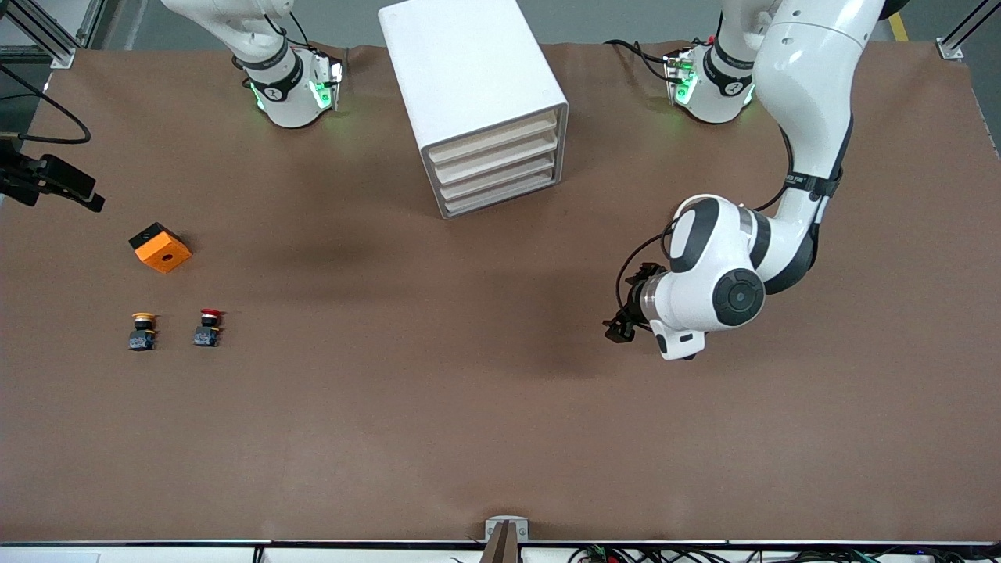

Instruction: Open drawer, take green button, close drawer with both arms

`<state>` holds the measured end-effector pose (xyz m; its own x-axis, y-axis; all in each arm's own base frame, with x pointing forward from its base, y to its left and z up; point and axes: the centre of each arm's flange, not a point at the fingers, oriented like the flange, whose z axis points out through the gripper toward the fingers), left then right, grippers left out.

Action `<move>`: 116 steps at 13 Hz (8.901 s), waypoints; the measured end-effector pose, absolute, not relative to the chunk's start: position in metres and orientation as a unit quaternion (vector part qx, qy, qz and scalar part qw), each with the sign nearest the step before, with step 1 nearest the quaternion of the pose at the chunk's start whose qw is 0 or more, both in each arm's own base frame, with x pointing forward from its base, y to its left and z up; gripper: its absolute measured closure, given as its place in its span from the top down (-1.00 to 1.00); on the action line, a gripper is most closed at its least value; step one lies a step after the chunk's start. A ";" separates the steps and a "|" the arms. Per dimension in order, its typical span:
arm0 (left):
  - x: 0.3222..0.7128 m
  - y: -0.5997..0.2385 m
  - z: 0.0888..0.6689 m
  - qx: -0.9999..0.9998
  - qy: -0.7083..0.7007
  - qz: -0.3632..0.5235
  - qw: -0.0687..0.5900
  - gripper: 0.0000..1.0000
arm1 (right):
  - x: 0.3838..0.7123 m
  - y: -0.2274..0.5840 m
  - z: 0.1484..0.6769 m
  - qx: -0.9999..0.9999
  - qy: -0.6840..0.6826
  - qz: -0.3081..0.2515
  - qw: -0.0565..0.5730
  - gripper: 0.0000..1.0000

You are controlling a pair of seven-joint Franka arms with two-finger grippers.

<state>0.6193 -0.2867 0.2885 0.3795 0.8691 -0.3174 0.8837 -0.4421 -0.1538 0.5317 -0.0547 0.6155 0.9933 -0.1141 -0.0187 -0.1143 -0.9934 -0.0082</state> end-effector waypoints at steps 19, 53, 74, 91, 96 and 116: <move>0.532 -0.366 0.255 0.658 0.617 -0.388 -0.187 1.00 | 0.580 -0.074 0.542 -0.995 0.070 0.065 0.004 1.00; 0.491 -0.360 0.115 0.401 0.625 -0.582 -0.332 0.25 | 0.572 -0.101 0.493 -0.991 0.084 0.099 0.012 1.00; 0.395 -0.383 0.079 0.389 0.573 -0.558 -0.458 -0.13 | 0.579 0.032 0.497 -0.976 0.196 0.095 -0.018 1.00; 0.400 -0.383 0.079 0.396 0.580 -0.549 -0.454 -0.68 | 0.576 0.075 0.498 -0.966 0.239 0.091 -0.029 1.00; 0.450 -0.349 0.091 0.387 0.609 -0.552 -0.417 -0.68 | 0.576 0.075 0.498 -0.966 0.239 0.091 -0.029 1.00; 0.539 -0.277 0.114 0.368 0.670 -0.550 -0.336 -0.67 | 0.545 0.226 0.534 -0.887 0.461 0.025 -0.017 1.00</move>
<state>0.5388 -0.2768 0.1143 -0.5030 0.8631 0.0447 0.1234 0.1229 -0.9847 0.5446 0.2261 0.5340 0.5731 -0.8190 -0.0287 -0.8173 -0.5738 0.0530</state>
